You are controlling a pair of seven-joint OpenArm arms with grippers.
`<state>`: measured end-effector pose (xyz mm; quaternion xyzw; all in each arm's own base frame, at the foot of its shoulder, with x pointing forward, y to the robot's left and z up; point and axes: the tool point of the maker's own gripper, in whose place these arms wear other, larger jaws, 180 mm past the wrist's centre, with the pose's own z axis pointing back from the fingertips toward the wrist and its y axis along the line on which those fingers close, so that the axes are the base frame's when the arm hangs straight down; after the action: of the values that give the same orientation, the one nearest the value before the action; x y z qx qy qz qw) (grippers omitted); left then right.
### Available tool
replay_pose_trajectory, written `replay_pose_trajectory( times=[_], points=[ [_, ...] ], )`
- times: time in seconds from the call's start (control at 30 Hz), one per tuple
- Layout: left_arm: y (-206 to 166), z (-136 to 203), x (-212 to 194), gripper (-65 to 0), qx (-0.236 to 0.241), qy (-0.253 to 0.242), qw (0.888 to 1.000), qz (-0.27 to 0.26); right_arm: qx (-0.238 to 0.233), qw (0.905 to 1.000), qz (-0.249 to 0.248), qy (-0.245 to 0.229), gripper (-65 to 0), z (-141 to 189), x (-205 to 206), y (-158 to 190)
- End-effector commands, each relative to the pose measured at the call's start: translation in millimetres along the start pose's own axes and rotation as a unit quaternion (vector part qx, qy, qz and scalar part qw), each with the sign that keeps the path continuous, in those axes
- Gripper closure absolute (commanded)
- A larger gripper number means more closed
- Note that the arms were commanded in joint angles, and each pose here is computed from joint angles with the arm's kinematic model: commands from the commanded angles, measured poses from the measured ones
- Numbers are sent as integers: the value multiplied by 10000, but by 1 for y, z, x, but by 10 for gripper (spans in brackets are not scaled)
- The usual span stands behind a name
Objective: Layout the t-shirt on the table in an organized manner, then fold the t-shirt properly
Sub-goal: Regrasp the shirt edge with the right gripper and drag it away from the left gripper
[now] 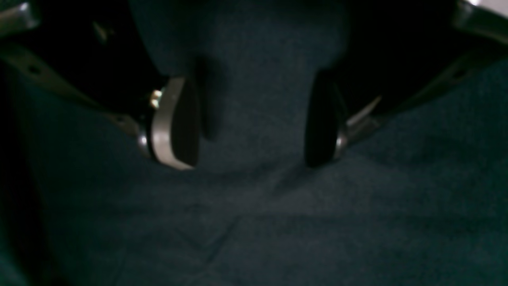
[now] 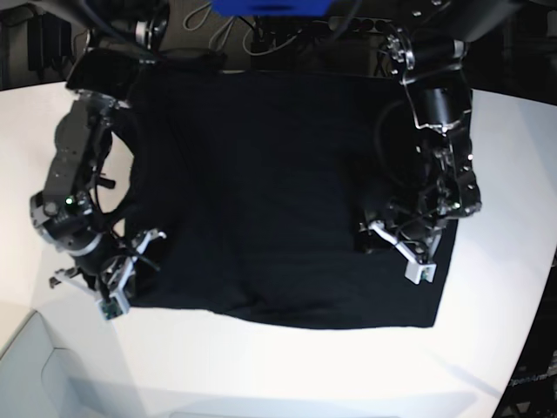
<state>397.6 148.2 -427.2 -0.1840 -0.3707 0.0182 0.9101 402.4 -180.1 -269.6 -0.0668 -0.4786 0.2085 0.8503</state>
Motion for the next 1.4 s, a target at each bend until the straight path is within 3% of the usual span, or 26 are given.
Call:
replay_pose_trajectory(
  times=[0.0, 0.13, 0.23, 0.33, 0.5, 0.7, 0.77, 0.87, 1.0, 1.13, 1.37],
  points=[
    [12, 2, -24, -414, 264, 546, 9982, -39, -85, 9997, -63, -240, 0, -1, 17, -11],
    [12, 3, -27, -414, 259, 599, 9979, -41, -128, 9988, -303, -364, 0, -13, 19, -26],
    [12, 3, -27, -414, 259, 599, 9979, -41, 41, 9998, -102, 163, 0, -29, -7, -15],
    [13, 3, -26, -414, 262, 593, 9979, -53, 478, 9945, 155, 922, 0, -40, -59, 20],
    [13, 3, -26, -414, 262, 600, 9978, -53, 757, 9866, 353, 1401, -1, -39, -103, 49],
    [13, 3, -26, -414, 256, 600, 9979, -58, 921, 9767, 736, 1794, -203, -32, -133, 69],
    [17, 5, -25, -414, 298, 600, 9977, -77, 922, 9740, 995, 1813, -249, -27, -135, 67],
    [21, 7, -24, -414, 329, 597, 9976, -97, 784, 9762, 1206, 1624, -248, -18, -122, 61],
    [23, 8, -24, -414, 350, 597, 9975, -106, -7, 9906, 862, 1064, -228, 2, -83, 15],
    [34, 13, -20, -414, 456, 578, 9972, -151, -465, 9942, 514, 826, -225, 7, -64, -19],
    [50, 20, -14, -414, 605, 562, 9963, -218, 88, 9888, 63, 1485, -225, -30, -109, -4]
  ],
)
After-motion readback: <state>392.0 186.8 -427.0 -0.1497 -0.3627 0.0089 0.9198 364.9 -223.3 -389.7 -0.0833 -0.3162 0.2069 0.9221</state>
